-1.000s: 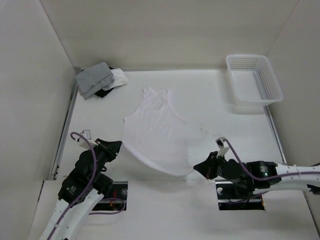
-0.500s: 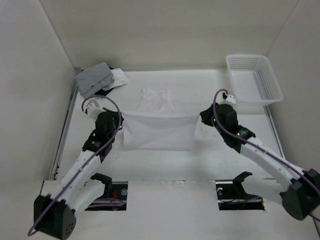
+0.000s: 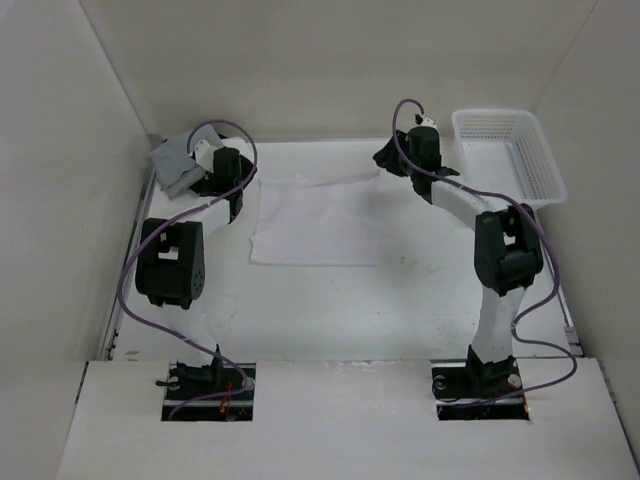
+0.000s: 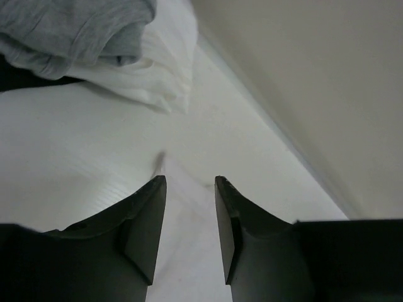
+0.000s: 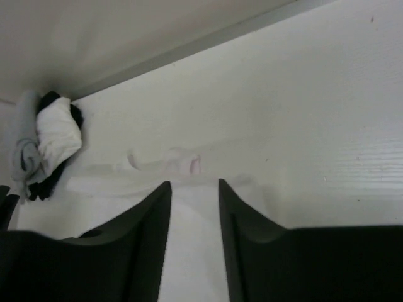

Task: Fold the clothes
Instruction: Fold the tank top

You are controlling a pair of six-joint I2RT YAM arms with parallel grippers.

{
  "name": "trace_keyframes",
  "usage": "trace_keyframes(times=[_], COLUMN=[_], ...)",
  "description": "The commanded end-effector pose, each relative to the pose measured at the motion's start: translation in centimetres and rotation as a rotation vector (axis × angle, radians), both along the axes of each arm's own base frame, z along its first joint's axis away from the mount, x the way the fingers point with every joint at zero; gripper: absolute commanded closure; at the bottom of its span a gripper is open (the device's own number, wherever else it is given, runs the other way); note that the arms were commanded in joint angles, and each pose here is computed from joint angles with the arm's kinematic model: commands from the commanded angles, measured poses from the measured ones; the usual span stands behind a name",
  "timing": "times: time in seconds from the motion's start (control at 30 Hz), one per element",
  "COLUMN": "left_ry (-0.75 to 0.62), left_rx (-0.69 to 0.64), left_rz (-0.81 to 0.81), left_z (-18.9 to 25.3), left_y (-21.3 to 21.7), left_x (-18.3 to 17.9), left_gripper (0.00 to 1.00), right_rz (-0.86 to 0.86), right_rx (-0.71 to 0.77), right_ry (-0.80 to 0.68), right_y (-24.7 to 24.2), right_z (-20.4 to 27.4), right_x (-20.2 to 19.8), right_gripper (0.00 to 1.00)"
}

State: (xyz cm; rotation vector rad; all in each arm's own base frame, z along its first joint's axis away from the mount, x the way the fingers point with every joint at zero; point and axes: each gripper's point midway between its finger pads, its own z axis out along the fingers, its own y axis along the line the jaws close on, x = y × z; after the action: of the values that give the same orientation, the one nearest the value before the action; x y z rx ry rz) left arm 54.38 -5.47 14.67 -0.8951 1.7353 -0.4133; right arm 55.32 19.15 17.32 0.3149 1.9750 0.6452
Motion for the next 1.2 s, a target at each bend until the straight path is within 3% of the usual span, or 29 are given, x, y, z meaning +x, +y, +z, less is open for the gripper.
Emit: trace_keyframes(times=[0.0, 0.17, 0.27, 0.3, 0.37, 0.43, 0.53, 0.7, 0.93, 1.17], left_ry=[-0.067, -0.127, -0.081, -0.046, 0.052, 0.126, 0.198, 0.190, 0.232, 0.221], left_rx=[-0.015, 0.002, -0.008, -0.002, -0.003, -0.020, -0.078, -0.119, -0.154, -0.153], left_rz=[-0.030, -0.031, -0.073, -0.098, -0.131, -0.158, -0.171, -0.173, -0.170, -0.149], left_z=[3.2, 4.6, 1.4, -0.2, -3.8, -6.6, -9.5, -10.2, -12.0, -12.0], left_y=[-0.1, -1.3, -2.5, -2.7, -2.4, -2.1, -1.5, -1.1, -1.1, -0.6], left_x=[0.1, -7.8, -13.5, -15.3, -18.8, -21.2, -23.7, -23.4, -22.9, -22.8], left_gripper=[0.64, 0.68, 0.70, 0.71, 0.72, 0.71, 0.68, 0.60, 0.67, 0.83], right_rz=[0.030, -0.016, -0.011, -0.001, 0.032, 0.039, 0.015, -0.015, -0.040, -0.034], right_rx=[0.010, -0.005, 0.032, 0.042, 0.041, 0.043, 0.043, 0.048, 0.092, 0.090], right_ry=[-0.004, 0.036, 0.042, 0.052, 0.096, 0.128, 0.150, 0.164, 0.202, 0.258], right_y=[1.0, 0.4, 1.0, 1.3, 1.9, 1.9, 1.3, 0.2, -0.1, 0.3], right_z=[0.6, -1.7, -3.6, -4.5, -6.6, -8.0, -9.2, -10.1, -11.3, -12.2], right_x=[0.5, -5.7, -11.1, -12.9, -16.0, -18.1, -20.0, -21.5, -22.4, -22.5], right_gripper=[0.52, 0.50, 0.75, 0.89, 0.99, 0.97, 0.81, 0.63, 0.60, 0.59])
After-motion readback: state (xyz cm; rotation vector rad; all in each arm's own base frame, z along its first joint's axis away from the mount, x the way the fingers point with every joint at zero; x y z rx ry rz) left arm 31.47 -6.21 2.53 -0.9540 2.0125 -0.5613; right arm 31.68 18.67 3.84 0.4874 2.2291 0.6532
